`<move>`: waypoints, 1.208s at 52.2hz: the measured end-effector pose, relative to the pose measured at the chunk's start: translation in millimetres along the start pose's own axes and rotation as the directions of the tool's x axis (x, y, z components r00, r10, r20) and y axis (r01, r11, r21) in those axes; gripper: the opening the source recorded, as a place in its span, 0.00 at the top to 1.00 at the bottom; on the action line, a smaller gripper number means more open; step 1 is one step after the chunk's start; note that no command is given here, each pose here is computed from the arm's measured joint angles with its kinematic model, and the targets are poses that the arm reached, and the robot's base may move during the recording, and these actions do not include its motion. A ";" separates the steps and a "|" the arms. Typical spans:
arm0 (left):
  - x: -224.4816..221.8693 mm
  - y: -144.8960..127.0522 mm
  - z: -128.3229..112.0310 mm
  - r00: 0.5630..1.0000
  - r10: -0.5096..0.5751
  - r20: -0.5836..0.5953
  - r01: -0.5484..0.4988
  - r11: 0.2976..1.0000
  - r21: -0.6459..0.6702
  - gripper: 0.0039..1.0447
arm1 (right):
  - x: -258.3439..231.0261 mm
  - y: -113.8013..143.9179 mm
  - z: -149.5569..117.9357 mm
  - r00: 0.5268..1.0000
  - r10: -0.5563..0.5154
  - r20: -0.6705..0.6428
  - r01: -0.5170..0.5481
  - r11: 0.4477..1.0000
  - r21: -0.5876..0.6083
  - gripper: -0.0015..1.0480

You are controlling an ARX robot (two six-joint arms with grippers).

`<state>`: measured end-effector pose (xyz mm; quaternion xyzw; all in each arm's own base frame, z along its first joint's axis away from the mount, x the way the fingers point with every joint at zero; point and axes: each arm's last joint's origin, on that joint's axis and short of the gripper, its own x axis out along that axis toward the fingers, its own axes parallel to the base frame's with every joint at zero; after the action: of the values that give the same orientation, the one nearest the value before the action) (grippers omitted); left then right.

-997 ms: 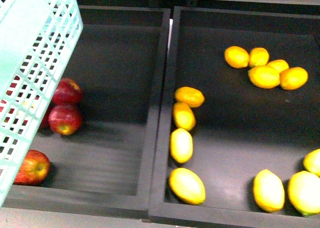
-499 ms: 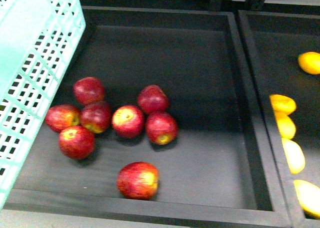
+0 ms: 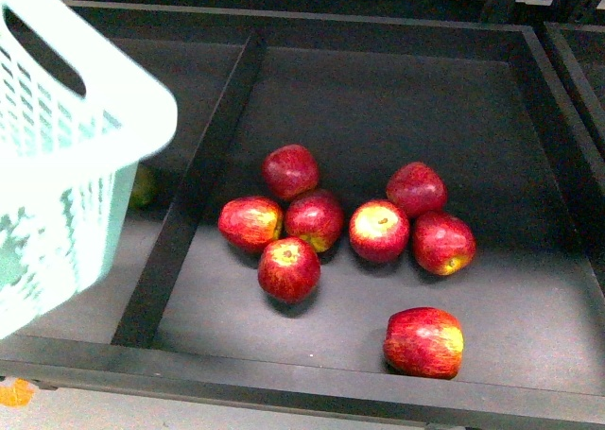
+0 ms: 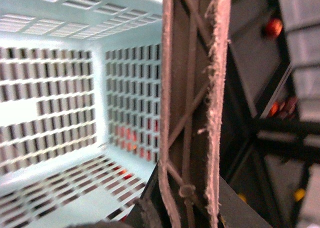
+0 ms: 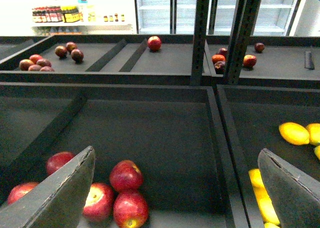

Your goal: Pick lemon and mango into basket

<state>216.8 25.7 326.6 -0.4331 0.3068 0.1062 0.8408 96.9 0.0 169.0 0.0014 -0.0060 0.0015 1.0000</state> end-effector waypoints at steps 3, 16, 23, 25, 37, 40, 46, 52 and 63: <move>20.5 -10.7 -1.7 1.000 -0.003 -0.023 0.007 0.989 0.148 0.95 | 0.0 0.0 0.0 1.000 0.000 0.000 0.000 1.000 0.000 0.08; 64.8 -72.3 -11.5 0.975 -0.162 -0.154 0.199 0.941 0.273 0.95 | 0.0 0.0 0.0 1.000 -0.001 0.000 0.001 1.000 0.000 0.08; 83.5 -95.9 -32.7 0.942 -0.192 -0.275 0.261 0.934 0.242 0.95 | 0.0 0.0 0.0 1.000 -0.001 0.000 0.001 1.000 0.000 0.08; 88.4 -103.0 -40.5 0.932 -0.198 -0.303 0.275 0.931 0.240 0.95 | 0.0 0.0 0.0 1.000 -0.001 0.000 0.001 1.000 0.000 0.08; 89.0 -148.8 -88.9 0.873 -0.298 -0.385 0.411 0.876 0.253 0.95 | 0.0 0.0 0.0 1.000 -0.001 0.000 0.001 1.000 0.000 0.08; 84.2 -156.6 -103.1 0.850 -0.316 -0.420 0.445 0.859 0.254 0.95 | 0.0 0.0 0.2 1.000 -0.001 0.001 0.001 1.000 0.000 0.08; 80.2 -161.4 -114.6 0.821 -0.333 -0.465 0.478 0.845 0.239 0.95 | 0.0 0.0 0.0 1.000 -0.001 0.000 0.001 1.000 0.000 0.08; 79.4 -162.2 -116.9 0.816 -0.334 -0.472 0.477 0.850 0.222 0.95 | 0.0 0.0 0.0 1.000 -0.001 0.000 0.001 1.000 0.000 0.08; 81.4 -160.7 -112.6 0.838 -0.325 -0.438 0.457 0.856 0.240 0.95 | 0.2 -0.1 -0.4 1.000 0.004 -0.010 -0.004 1.000 0.012 0.08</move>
<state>304.7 -167.6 334.5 -0.3501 0.3817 -0.2107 0.8291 97.1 0.0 168.6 0.0073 -0.0012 0.0034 1.0000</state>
